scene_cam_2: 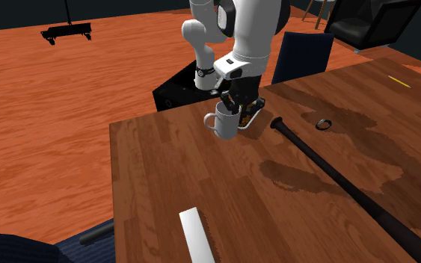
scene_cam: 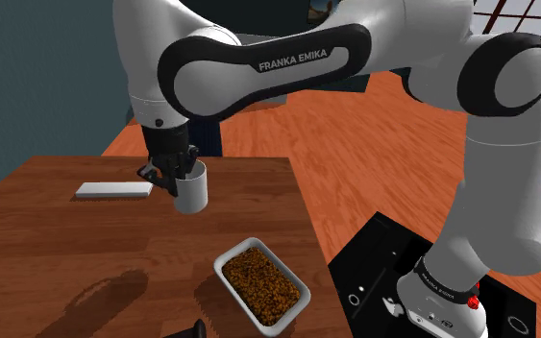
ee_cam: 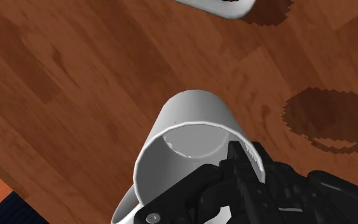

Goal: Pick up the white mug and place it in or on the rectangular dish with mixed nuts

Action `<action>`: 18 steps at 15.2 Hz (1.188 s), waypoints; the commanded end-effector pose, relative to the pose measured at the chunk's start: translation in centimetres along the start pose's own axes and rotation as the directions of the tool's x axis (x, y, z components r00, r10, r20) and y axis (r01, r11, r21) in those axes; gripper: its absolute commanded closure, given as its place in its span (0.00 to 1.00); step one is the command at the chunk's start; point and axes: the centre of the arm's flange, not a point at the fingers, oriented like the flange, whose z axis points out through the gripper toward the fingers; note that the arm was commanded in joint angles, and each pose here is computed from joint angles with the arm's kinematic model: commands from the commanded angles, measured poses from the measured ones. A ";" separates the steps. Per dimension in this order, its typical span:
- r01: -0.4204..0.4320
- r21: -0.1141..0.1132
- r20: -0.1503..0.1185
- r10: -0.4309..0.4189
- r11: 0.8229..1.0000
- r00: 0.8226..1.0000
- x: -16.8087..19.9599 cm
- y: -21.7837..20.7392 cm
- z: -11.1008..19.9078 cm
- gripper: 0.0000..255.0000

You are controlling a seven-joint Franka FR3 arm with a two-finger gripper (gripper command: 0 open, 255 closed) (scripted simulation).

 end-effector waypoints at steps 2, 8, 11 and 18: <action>-0.001 -0.001 0.000 0.001 1.000 1.000 -4.1 0.0 -0.5 1.00; -0.001 -0.001 0.000 0.001 1.000 1.000 -11.9 -0.1 -1.7 1.00; -0.001 -0.001 0.000 0.001 1.000 1.000 -15.9 -0.2 -2.3 1.00; -0.001 -0.001 0.000 0.001 1.000 1.000 -20.4 -0.3 -1.4 1.00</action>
